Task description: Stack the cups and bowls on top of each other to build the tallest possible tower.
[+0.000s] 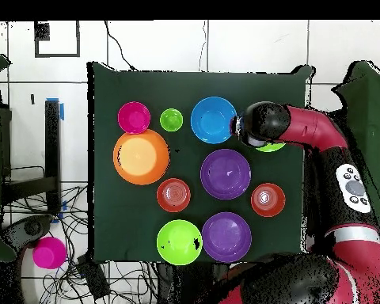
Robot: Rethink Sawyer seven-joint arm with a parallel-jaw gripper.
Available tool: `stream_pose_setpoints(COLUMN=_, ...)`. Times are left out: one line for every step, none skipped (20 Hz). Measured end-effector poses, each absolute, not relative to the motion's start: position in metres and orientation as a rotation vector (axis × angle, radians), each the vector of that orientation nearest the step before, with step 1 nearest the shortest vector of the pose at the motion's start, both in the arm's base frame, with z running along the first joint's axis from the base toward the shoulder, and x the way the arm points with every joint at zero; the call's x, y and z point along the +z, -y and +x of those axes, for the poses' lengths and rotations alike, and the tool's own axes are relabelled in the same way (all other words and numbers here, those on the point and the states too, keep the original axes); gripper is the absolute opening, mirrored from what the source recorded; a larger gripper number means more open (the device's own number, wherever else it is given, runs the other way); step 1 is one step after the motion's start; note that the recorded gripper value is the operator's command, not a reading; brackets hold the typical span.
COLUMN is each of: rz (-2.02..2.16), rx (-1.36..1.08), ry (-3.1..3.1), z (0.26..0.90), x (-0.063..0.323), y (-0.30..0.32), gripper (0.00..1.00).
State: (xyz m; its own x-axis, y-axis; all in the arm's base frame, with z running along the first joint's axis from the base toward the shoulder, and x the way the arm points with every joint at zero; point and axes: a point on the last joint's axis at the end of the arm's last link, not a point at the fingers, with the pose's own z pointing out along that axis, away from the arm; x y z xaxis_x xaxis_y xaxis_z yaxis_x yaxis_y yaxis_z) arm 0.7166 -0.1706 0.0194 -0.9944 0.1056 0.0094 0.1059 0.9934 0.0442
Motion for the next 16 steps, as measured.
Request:
stream_pose_setpoints(rz=-0.166, rx=-0.072, ry=3.130, z=0.7161, x=0.0177, y=0.1701, gripper=1.00)
stream_pose_setpoints(rz=-0.166, rx=-0.075, ry=3.133, z=0.7158, x=0.0148, y=0.1692, gripper=1.00)
stream_pose_setpoints(rz=-0.166, rx=-0.076, ry=3.135, z=0.7160, x=0.0143, y=0.1690, gripper=1.00)
stream_pose_setpoints(rz=-0.167, rx=-0.076, ry=3.137, z=0.7162, x=0.0137, y=0.1689, gripper=1.00)
stream_pose_setpoints(rz=-0.167, rx=-0.076, ry=3.140, z=0.7164, x=0.0130, y=0.1688, gripper=1.00)
stream_pose_setpoints(rz=-0.167, rx=-0.077, ry=3.142, z=0.7165, x=0.0124, y=0.1687, gripper=1.00)
stream_pose_setpoints(rz=-0.168, rx=-0.077, ry=3.145, z=0.7168, x=0.0116, y=0.1685, gripper=1.00)
stream_pose_setpoints(rz=-0.168, rx=-0.077, ry=3.148, z=0.7171, x=0.0113, y=0.1685, gripper=1.00)
stream_pose_setpoints(rz=-0.168, rx=-0.077, ry=3.149, z=0.7172, x=0.0110, y=0.1685, gripper=1.00)
stream_pose_setpoints(rz=-0.168, rx=-0.077, ry=3.150, z=0.7173, x=0.0110, y=0.1685, gripper=1.00)
stream_pose_setpoints(rz=-0.168, rx=-0.077, ry=3.150, z=0.7172, x=0.0109, y=0.1685, gripper=1.00)
stream_pose_setpoints(rz=-0.168, rx=-0.077, ry=3.149, z=0.7172, x=0.0109, y=0.1685, gripper=1.00)
stream_pose_setpoints(rz=-0.168, rx=-0.077, ry=3.149, z=0.7172, x=0.0109, y=0.1684, gripper=1.00)
stream_pose_setpoints(rz=-0.168, rx=-0.077, ry=3.150, z=0.7172, x=0.0109, y=0.1685, gripper=1.00)
stream_pose_setpoints(rz=-0.168, rx=-0.077, ry=3.150, z=0.7173, x=0.0110, y=0.1685, gripper=1.00)
stream_pose_setpoints(rz=-0.168, rx=-0.076, ry=3.150, z=0.7174, x=0.0113, y=0.1686, gripper=1.00)
